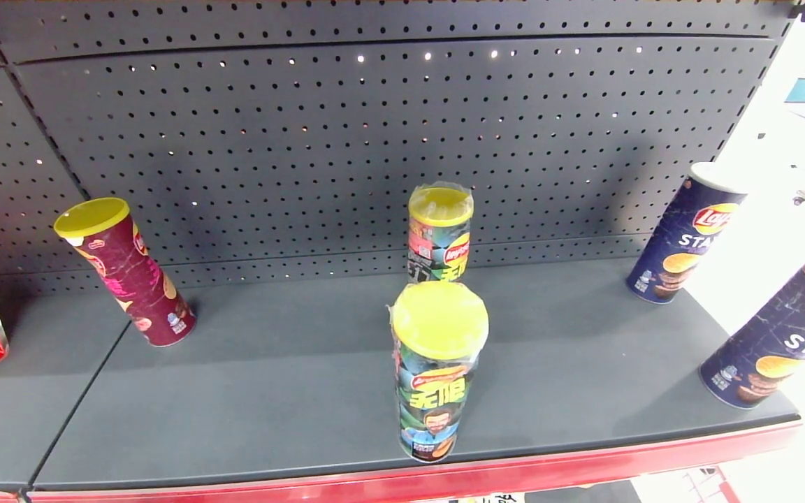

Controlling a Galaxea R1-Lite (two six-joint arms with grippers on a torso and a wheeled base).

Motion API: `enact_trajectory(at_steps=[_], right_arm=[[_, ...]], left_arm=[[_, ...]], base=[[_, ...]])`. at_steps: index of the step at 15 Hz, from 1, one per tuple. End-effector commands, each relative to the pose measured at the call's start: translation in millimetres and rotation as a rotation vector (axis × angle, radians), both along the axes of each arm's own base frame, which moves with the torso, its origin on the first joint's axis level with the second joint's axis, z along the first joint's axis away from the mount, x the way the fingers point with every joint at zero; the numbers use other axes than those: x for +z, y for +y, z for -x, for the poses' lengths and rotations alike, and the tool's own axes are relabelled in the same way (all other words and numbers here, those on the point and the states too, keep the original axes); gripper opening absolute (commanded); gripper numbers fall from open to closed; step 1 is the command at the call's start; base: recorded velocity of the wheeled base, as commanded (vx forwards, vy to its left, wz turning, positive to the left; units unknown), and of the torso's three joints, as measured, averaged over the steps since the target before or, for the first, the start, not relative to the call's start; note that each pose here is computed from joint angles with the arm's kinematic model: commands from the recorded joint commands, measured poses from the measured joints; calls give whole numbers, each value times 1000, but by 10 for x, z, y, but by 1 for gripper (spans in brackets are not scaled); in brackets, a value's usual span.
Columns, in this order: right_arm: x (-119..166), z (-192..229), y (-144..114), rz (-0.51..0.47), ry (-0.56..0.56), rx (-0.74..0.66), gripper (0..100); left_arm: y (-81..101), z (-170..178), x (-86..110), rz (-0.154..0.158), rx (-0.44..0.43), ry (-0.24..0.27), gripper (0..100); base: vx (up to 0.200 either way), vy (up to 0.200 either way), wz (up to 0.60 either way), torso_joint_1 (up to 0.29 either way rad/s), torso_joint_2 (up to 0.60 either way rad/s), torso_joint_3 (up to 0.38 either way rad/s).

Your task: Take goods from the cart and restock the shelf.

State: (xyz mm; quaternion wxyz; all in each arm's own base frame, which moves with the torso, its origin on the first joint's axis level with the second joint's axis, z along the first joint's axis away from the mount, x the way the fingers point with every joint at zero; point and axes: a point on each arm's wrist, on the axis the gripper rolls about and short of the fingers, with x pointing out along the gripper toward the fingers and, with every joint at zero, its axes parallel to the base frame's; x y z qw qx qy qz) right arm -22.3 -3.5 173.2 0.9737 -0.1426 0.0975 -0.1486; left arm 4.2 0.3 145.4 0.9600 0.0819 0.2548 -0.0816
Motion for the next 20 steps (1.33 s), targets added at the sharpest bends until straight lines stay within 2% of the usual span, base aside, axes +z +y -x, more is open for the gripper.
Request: enact_trajectory(at_steps=[1, 2, 3, 4, 5, 6, 7, 8, 12, 14, 19, 20], right_arm=[[-66, -22, 3, -3, 13, 6, 100], [-85, -16, 3, -3, 15, 3, 100], [-94, -14, 3, -6, 14, 9, 100], [-94, -12, 4, -9, 12, 21, 100], [-95, -12, 12, -14, 10, 59, 100], [-96, -3, 16, -18, 3, 77, 100], [-141, 0, 19, -20, 11, 87, 100], [-186, -1, 19, -23, 18, 88, 100], [-215, 22, 21, -22, 7, 91, 100], [-216, 27, 21, -22, 4, 92, 100], [-261, 14, 20, -24, 21, 91, 100], [-269, 11, 20, -24, 24, 91, 100]], left_arm=[[49, 290, -63, 18, 131, -163, 100], [53, 306, -127, 5, 218, -165, 100], [49, 315, -213, -4, 262, -178, 100], [49, 331, -273, 0, 257, -216, 100], [53, 356, -301, -12, 232, -270, 100], [57, 372, -295, -14, 213, -290, 100], [80, 396, -258, 6, 129, -325, 100], [95, 395, -214, -12, 92, -336, 100], [99, 389, -174, -104, 69, -346, 100], [99, 386, -169, -114, 66, -349, 100], [99, 387, -165, -112, 66, -355, 100], [100, 393, -164, -111, 68, -363, 100]], base=[[0, 0, 0, 0, 0, 0], [0, 0, 0, 0, 0, 0], [0, 0, 0, 0, 0, 0], [0, 0, 0, 0, 0, 0], [0, 0, 0, 0, 0, 0], [0, 0, 0, 0, 0, 0], [0, 0, 0, 0, 0, 0], [0, 0, 0, 0, 0, 0], [0, 0, 0, 0, 0, 0], [0, 0, 0, 0, 0, 0], [0, 0, 0, 0, 0, 0], [-200, 0, 0, 2, 2, 2]])
